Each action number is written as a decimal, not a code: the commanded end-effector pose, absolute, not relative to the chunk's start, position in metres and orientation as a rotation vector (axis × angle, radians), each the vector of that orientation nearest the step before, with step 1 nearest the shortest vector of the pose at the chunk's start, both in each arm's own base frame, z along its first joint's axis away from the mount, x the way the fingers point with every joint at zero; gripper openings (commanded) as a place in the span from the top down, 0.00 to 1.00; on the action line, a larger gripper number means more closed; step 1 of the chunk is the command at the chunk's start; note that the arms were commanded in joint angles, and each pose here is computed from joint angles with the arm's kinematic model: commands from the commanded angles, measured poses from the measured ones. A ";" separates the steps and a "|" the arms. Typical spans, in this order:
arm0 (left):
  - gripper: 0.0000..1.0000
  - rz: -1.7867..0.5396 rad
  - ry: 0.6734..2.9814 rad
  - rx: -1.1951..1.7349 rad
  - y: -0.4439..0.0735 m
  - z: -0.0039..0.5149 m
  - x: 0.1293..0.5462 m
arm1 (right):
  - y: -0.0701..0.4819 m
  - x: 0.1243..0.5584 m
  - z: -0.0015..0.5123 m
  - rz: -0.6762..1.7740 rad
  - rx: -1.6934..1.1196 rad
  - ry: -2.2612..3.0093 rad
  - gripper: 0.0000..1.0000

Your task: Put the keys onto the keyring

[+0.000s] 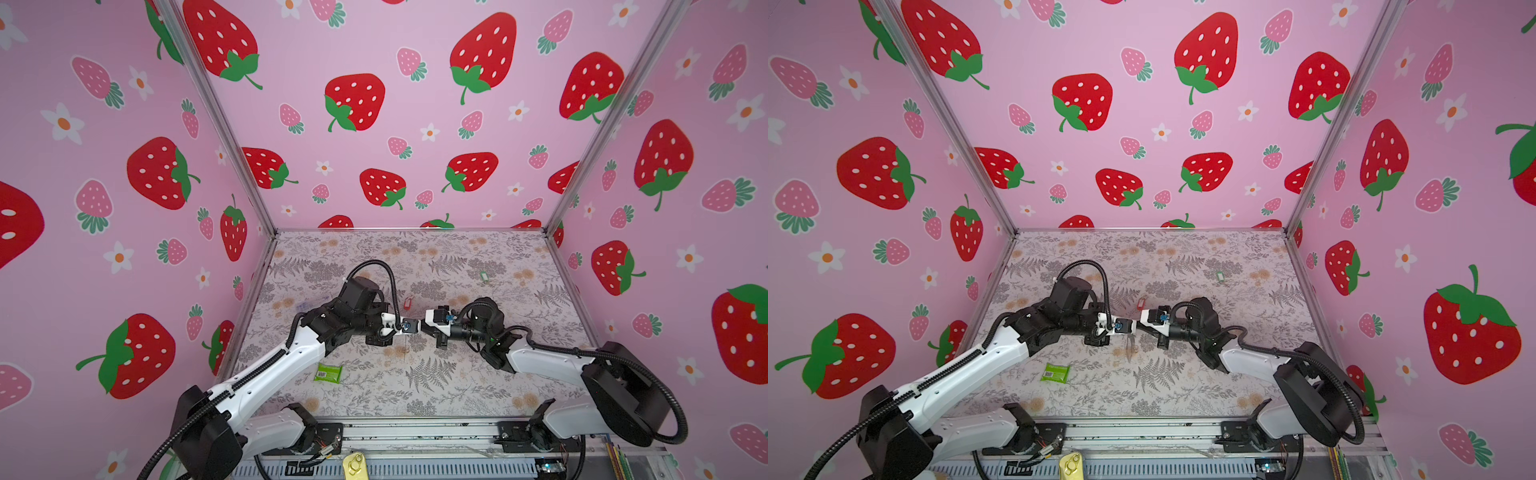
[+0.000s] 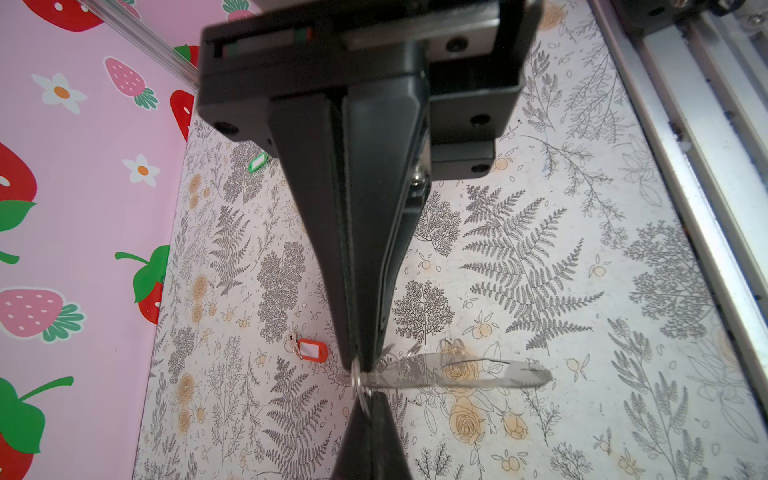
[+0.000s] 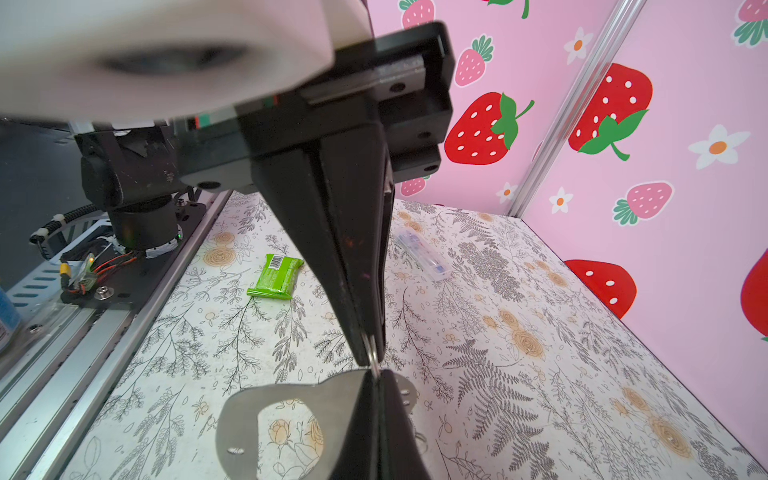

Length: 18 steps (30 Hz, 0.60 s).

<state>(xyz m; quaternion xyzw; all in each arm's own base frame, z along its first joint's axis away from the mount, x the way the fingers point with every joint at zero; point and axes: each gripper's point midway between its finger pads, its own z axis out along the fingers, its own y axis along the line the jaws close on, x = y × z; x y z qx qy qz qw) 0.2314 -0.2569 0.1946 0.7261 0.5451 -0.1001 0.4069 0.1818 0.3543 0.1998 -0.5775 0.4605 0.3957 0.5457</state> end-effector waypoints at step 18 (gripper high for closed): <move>0.92 -0.371 1.400 1.748 -0.268 0.215 0.236 | 0.354 0.177 0.218 0.942 -1.317 1.036 1.00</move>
